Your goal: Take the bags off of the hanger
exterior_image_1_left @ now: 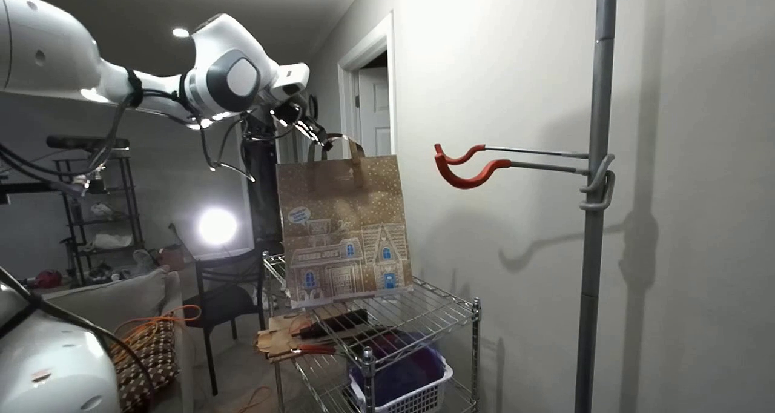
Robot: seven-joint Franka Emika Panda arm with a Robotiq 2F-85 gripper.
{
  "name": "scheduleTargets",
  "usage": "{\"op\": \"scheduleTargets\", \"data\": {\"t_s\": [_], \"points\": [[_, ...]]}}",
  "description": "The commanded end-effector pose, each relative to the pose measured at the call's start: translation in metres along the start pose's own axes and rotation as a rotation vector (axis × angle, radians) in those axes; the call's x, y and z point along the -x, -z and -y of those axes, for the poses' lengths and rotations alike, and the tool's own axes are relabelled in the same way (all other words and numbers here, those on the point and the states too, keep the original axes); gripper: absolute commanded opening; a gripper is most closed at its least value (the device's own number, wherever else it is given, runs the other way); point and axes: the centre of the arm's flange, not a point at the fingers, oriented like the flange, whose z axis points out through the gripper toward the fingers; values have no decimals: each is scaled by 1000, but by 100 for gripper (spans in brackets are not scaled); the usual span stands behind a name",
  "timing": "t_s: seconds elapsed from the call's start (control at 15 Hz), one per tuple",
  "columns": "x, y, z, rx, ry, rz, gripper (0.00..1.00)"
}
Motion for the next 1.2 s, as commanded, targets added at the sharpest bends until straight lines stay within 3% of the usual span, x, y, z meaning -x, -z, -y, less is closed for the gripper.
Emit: {"op": "scheduleTargets", "data": {"t_s": [0.0, 0.53, 0.87, 1.13], "points": [[-14, -9, 1, -135, 115, 92, 4], [-31, -44, -33, -342, 388, 271, 4], [-42, -59, -59, -300, 487, 308, 4], [-50, -71, -74, -235, 503, 283, 4]]}}
